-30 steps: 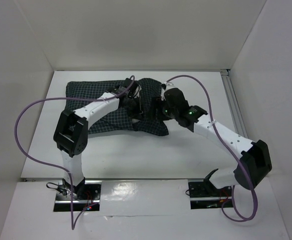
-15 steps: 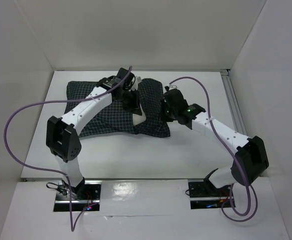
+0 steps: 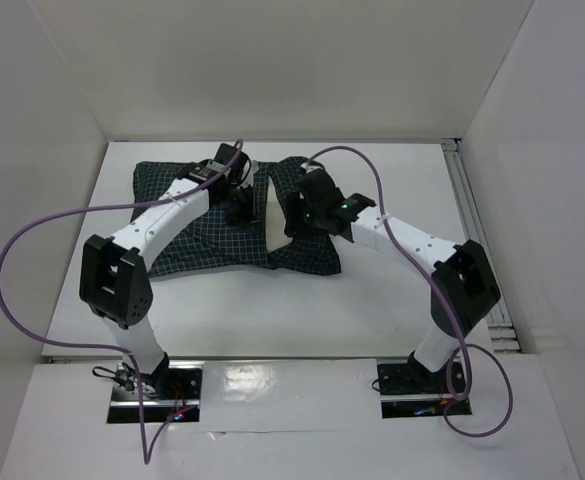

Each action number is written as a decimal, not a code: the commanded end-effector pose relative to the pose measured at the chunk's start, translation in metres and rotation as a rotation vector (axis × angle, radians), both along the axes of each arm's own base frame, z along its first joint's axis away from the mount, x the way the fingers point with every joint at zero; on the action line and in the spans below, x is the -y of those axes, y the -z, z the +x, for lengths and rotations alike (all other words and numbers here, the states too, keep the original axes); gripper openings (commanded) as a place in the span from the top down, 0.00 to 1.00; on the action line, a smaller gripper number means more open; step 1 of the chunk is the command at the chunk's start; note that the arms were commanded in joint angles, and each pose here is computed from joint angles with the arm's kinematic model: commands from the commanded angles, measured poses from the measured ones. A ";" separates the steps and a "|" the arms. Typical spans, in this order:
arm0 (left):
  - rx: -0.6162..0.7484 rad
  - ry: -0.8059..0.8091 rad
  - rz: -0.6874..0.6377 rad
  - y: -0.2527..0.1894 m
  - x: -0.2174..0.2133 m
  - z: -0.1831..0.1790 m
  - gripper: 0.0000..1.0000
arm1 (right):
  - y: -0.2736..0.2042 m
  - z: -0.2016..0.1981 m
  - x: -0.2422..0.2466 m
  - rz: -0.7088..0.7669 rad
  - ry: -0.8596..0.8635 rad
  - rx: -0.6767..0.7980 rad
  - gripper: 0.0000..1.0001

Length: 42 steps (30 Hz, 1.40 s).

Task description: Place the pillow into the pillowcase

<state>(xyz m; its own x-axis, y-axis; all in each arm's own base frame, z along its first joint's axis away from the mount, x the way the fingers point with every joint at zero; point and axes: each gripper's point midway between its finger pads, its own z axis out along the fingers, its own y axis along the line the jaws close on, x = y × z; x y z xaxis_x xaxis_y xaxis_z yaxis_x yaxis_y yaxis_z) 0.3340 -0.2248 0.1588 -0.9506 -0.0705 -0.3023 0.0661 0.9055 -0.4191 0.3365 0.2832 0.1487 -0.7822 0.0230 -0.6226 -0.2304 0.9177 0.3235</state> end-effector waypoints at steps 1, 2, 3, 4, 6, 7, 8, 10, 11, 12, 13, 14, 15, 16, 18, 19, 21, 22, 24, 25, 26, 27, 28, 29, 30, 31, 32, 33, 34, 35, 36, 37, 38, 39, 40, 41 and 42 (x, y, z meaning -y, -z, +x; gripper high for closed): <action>0.024 -0.005 -0.035 0.014 0.001 0.020 1.00 | 0.005 0.009 -0.013 -0.029 -0.019 0.016 0.45; 0.014 -0.005 -0.031 0.021 0.002 0.021 1.00 | 0.007 0.014 -0.011 -0.048 0.003 0.027 0.45; 0.010 -0.001 -0.038 0.025 0.004 0.023 1.00 | 0.013 0.016 -0.010 -0.062 0.010 0.023 0.46; -0.013 0.007 -0.046 0.035 0.007 0.022 1.00 | 0.024 0.015 -0.007 -0.089 0.015 0.001 0.49; -0.012 0.003 -0.057 0.044 0.007 0.028 1.00 | 0.031 0.017 -0.007 -0.108 0.021 -0.010 0.56; -0.014 0.003 -0.056 0.048 0.008 0.030 1.00 | 0.034 0.016 -0.007 -0.124 0.023 -0.008 0.63; -0.018 -0.005 -0.059 0.050 0.009 0.032 1.00 | 0.033 0.017 -0.005 -0.134 0.031 -0.005 0.88; -0.027 -0.001 -0.064 0.056 0.011 0.033 1.00 | 0.013 0.016 -0.006 -0.108 0.042 0.033 1.00; -0.030 -0.001 -0.063 0.061 0.012 0.036 1.00 | 0.003 0.013 -0.009 -0.093 0.034 0.050 1.00; -0.050 -0.010 -0.059 0.068 0.013 0.035 1.00 | -0.013 0.015 -0.013 -0.055 0.030 0.082 1.00; -0.043 -0.016 -0.051 0.072 0.012 0.039 1.00 | -0.030 0.013 -0.015 -0.019 0.023 0.109 1.00; -0.044 -0.016 -0.050 0.074 0.013 0.041 1.00 | -0.042 0.013 -0.018 0.001 0.006 0.127 1.00; -0.059 -0.016 -0.043 0.082 0.014 0.043 1.00 | -0.054 0.014 -0.025 0.034 -0.013 0.138 1.00; -0.064 -0.024 -0.046 0.086 0.015 0.045 1.00 | -0.064 0.012 -0.026 0.045 -0.032 0.149 1.00; -0.083 -0.025 -0.037 0.095 0.014 0.044 1.00 | -0.073 0.009 -0.033 0.071 -0.072 0.147 1.00; -0.072 -0.025 -0.042 0.094 0.015 0.046 1.00 | -0.081 0.002 -0.040 0.109 -0.111 0.141 1.00; -0.089 -0.034 -0.040 0.104 0.016 0.048 1.00 | -0.089 -0.002 -0.052 0.161 -0.173 0.148 1.00; -0.081 -0.034 -0.043 0.103 0.017 0.049 1.00 | -0.096 -0.008 -0.063 0.214 -0.231 0.143 1.00; -0.094 -0.034 -0.064 0.101 0.020 0.048 1.00 | -0.093 -0.011 -0.077 0.274 -0.281 0.143 1.00; -0.097 -0.029 -0.071 0.101 0.022 0.047 1.00 | -0.086 -0.011 -0.081 0.285 -0.288 0.128 1.00; -0.090 -0.035 -0.083 0.095 0.018 0.047 1.00 | -0.070 -0.008 -0.083 0.266 -0.286 0.098 1.00; -0.093 -0.027 -0.100 0.087 0.020 0.044 1.00 | -0.056 -0.006 -0.080 0.236 -0.266 0.079 1.00; -0.063 -0.035 -0.113 0.070 0.016 0.045 1.00 | -0.047 0.002 -0.074 0.194 -0.220 0.084 1.00; -0.077 -0.032 -0.116 0.063 0.014 0.037 1.00 | -0.034 0.004 -0.069 0.160 -0.196 0.070 1.00; -0.065 -0.034 -0.116 0.053 0.008 0.035 1.00 | -0.015 0.003 -0.062 0.112 -0.173 0.035 1.00; -0.028 -0.045 -0.123 0.033 0.002 0.034 1.00 | -0.008 0.007 -0.052 0.083 -0.141 0.033 0.92; -0.037 -0.033 -0.111 0.029 -0.003 0.024 1.00 | 0.001 0.010 -0.048 0.068 -0.130 0.012 0.79; -0.031 -0.017 -0.104 0.024 -0.005 0.019 1.00 | 0.008 0.008 -0.046 0.047 -0.137 -0.003 0.64; -0.033 -0.027 -0.103 0.017 -0.010 0.017 1.00 | 0.010 0.007 -0.042 0.028 -0.138 -0.005 0.49; -0.019 -0.016 -0.103 0.007 -0.012 0.012 1.00 | 0.008 0.010 -0.039 0.028 -0.129 -0.005 0.49; -0.031 -0.017 -0.099 0.005 -0.014 0.007 1.00 | 0.008 0.010 -0.039 0.023 -0.135 -0.001 0.48; -0.027 -0.008 -0.095 0.002 -0.015 0.004 0.98 | 0.008 0.012 -0.037 0.014 -0.124 0.005 0.48; -0.036 -0.008 -0.092 0.003 -0.016 0.002 0.96 | 0.003 0.012 -0.037 0.020 -0.124 0.014 0.48; -0.013 -0.007 -0.100 -0.006 -0.016 0.004 0.93 | 0.005 0.011 -0.034 0.009 -0.118 0.009 0.48; -0.013 -0.007 -0.100 -0.006 -0.016 0.004 0.90 | -0.002 0.011 -0.034 0.014 -0.118 0.017 0.48; 0.001 -0.014 -0.090 -0.007 -0.017 0.007 0.79 | -0.002 0.012 -0.033 0.009 -0.111 0.020 0.50; 0.001 -0.014 -0.090 -0.007 -0.017 0.007 0.73 | -0.011 0.016 -0.027 0.015 -0.093 0.042 0.50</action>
